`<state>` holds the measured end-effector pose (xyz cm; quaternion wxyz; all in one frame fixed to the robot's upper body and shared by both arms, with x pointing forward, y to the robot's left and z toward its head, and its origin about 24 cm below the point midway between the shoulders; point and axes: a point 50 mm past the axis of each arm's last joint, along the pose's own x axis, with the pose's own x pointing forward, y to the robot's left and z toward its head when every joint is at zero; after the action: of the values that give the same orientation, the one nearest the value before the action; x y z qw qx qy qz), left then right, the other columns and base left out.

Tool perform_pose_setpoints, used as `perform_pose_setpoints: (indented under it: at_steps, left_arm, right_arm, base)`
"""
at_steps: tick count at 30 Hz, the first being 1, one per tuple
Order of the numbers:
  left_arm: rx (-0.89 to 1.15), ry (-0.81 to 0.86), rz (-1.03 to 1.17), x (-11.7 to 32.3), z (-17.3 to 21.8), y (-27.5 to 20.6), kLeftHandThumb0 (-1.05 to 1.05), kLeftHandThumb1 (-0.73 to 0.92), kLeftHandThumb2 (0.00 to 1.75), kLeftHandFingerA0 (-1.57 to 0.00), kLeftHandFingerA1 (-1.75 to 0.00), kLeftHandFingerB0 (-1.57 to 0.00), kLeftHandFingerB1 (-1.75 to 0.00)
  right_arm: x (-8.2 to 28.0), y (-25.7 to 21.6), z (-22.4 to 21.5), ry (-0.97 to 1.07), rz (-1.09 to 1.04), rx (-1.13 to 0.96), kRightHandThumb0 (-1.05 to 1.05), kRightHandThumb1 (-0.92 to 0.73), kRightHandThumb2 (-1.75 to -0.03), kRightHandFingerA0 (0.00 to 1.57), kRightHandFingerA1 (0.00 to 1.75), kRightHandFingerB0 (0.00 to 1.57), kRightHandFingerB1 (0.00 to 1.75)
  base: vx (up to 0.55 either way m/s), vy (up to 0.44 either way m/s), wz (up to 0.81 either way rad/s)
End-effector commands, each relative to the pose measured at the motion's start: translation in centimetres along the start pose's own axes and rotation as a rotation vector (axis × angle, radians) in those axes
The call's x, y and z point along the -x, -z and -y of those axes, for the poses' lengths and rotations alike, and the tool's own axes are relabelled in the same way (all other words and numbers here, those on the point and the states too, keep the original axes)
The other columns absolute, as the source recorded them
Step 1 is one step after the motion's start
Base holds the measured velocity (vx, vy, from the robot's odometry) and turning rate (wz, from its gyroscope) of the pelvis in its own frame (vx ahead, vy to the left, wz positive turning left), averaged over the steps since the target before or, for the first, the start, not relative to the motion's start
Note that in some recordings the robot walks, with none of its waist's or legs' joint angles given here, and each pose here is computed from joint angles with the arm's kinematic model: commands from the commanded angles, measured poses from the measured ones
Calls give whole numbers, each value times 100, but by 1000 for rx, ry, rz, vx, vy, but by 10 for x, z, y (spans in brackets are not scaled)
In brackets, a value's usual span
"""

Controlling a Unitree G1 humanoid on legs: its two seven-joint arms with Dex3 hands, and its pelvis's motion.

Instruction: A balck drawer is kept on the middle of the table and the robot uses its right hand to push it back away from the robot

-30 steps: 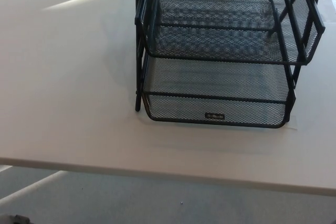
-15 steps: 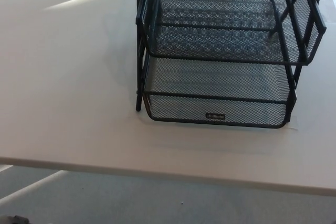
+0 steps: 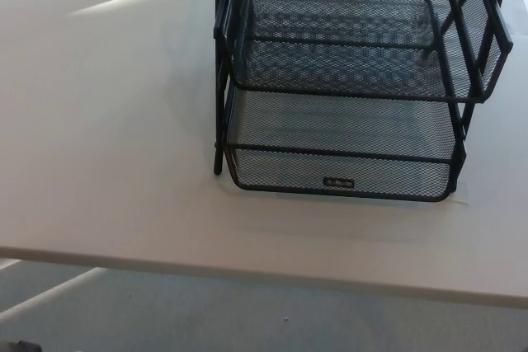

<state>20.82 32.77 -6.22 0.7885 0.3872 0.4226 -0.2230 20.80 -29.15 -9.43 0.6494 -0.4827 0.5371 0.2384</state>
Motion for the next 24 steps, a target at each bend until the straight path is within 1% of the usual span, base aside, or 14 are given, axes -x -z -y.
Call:
perform_pose_setpoints:
  at_steps: [1,2,6,7,8,9,12,13,15,16,17,18,21,24]
  left_arm:
    - [-5,-6,-9,5,-3,7,-56,75,62,-43,-37,-32,-32]
    - [-3,-5,-12,4,-2,7,-56,75,63,-44,-36,-32,-32]
    - [-11,-5,-10,4,-2,5,-57,75,62,-44,-37,-31,-32]
    - [-11,-4,-11,4,-3,5,-57,75,63,-42,-36,-30,-32]
    - [-10,-3,-13,4,-3,5,-57,75,63,-42,-36,-30,-32]
    - [-3,0,-13,4,-3,5,-57,72,62,-40,-36,-28,-31]
    - [12,1,-11,4,-3,6,-56,72,62,-41,-36,-29,-31]
    - [9,-1,-9,4,-3,6,-56,72,62,-42,-36,-30,-31]
    - [0,-2,-8,4,-4,6,-56,73,62,-42,-36,-29,-31]
    - [-3,-3,-10,4,-4,6,-57,72,63,-42,-36,-30,-32]
    - [-4,-3,-12,4,-4,6,-57,72,63,-42,-36,-30,-32]
    - [2,-4,-14,4,-3,6,-57,72,62,-42,-36,-30,-32]
    - [4,-3,-7,4,-3,6,-57,72,63,-44,-37,-31,-32]
    - [7,-5,-10,5,-3,8,-57,73,63,-44,-37,-31,-32]
  right_arm:
    - [0,-2,3,19,15,42,-59,-62,-94,55,58,37,50]
    - [0,-3,3,16,13,64,-57,-77,-64,66,44,46,36]
    - [-1,-5,1,-2,-8,54,-54,-77,-64,62,45,45,36]
    - [-1,-6,1,-2,-12,68,-58,-63,-94,54,58,38,50]
    - [-1,-7,1,-1,-14,87,-58,-63,-94,54,58,38,50]
    - [-1,-7,1,1,-14,94,-55,-78,-64,62,45,44,36]
    - [-2,-7,0,7,-15,95,-55,-78,-64,62,46,45,37]
    - [-2,-8,1,2,-15,85,-57,-63,-93,54,59,38,50]
    - [-2,-8,1,3,-13,91,-56,-63,-93,54,58,38,50]
    - [-2,-8,0,5,-14,115,-54,-79,-64,62,45,47,38]
    - [-2,-8,-1,6,-14,139,-54,-79,-64,62,45,47,38]
    - [-3,-8,-2,4,-22,162,-54,-79,-64,64,45,51,39]
    - [-4,-11,-5,1,-22,181,-52,-78,-64,64,46,52,40]
    - [-4,-16,-5,14,-9,214,-51,-79,-64,68,47,56,41]
  base:
    - [0,0,0]
    - [0,0,0]
    - [0,0,0]
    - [0,0,0]
    - [0,0,0]
    - [0,0,0]
    - [0,0,0]
    - [0,0,0]
    - [0,0,0]
    - [0,0,0]
    - [0,0,0]
    - [0,0,0]
    - [0,0,0]
    - [0,0,0]
